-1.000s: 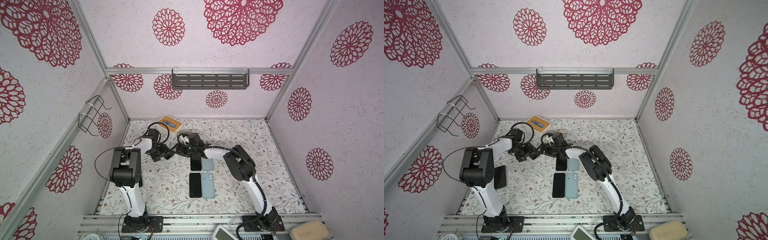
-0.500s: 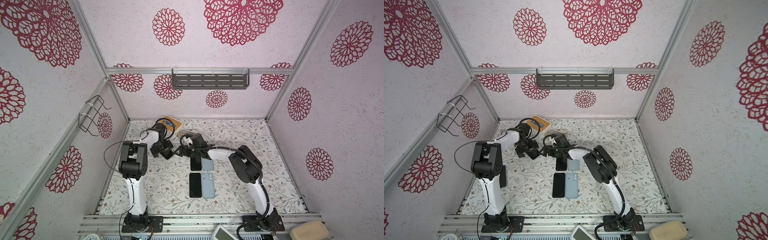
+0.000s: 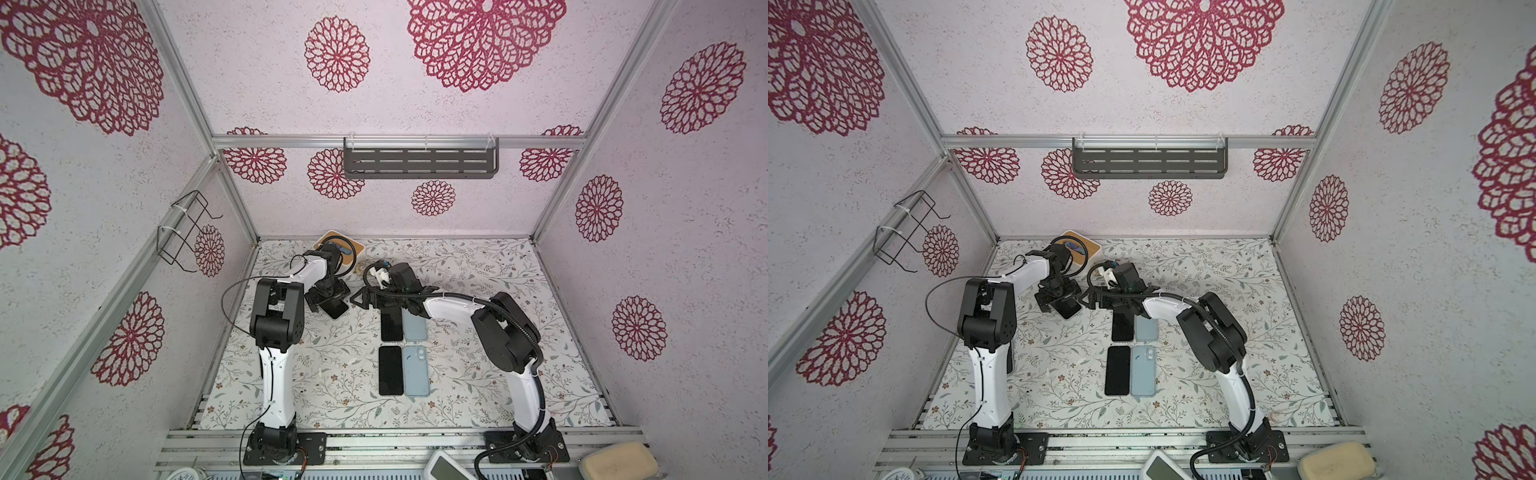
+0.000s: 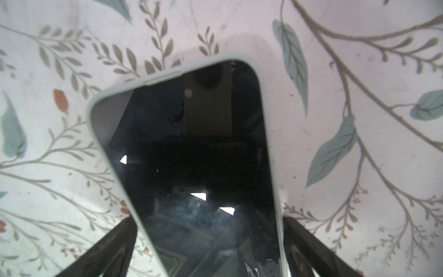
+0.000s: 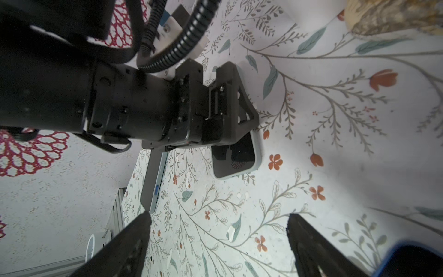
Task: Take the phone out of the phone case
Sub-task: Pick up the phone from the top-left of the table, then pass the phone.
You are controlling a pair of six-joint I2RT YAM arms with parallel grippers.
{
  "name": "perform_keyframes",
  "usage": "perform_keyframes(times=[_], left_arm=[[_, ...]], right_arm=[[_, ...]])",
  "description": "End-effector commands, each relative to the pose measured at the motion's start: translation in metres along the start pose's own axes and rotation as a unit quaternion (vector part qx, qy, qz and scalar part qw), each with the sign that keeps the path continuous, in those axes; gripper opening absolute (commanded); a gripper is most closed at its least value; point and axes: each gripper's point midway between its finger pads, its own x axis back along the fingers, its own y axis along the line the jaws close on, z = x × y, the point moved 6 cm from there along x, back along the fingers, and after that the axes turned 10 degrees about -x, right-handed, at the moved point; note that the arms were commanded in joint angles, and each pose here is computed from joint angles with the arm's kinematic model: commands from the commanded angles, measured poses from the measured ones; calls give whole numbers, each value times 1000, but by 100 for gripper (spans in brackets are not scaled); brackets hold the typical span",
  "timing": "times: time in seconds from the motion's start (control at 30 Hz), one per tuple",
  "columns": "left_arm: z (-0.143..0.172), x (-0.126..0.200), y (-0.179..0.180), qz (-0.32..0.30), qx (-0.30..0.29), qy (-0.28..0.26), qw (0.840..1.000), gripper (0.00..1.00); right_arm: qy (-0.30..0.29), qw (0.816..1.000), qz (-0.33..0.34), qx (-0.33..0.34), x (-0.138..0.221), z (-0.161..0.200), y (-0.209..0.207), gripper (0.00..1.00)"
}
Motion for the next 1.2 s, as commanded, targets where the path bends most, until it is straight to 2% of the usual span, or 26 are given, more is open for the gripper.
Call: perform_keyframes(times=[0.0,0.07,0.2,0.33,0.53,0.77,0.93,1.17], left_arm=[[14,-25,4,-50,-7,41,998,100],[17,-29,0,-49,-13,43,998,94],[25,-38,-2,-27,-18,56,998,74],[31,-38,2,-23,-27,59,998,65],[39,-29,11,1,-45,52,998,58],[48,-17,14,75,-57,37,995,49],[49,-9,16,120,-60,32,990,48],[48,-4,20,171,-55,32,983,45]], right_arm=[[-12,999,-36,12,6,-13,8,92],[-8,999,-36,11,5,-12,5,92],[-1,999,-52,-2,0,-9,4,92],[-2,998,-64,-16,-4,-7,3,92],[26,997,-70,-36,-27,7,5,92],[31,996,-55,-69,-48,19,2,91],[29,994,-47,-98,-59,23,-7,89],[38,994,-26,-100,-72,29,-7,86]])
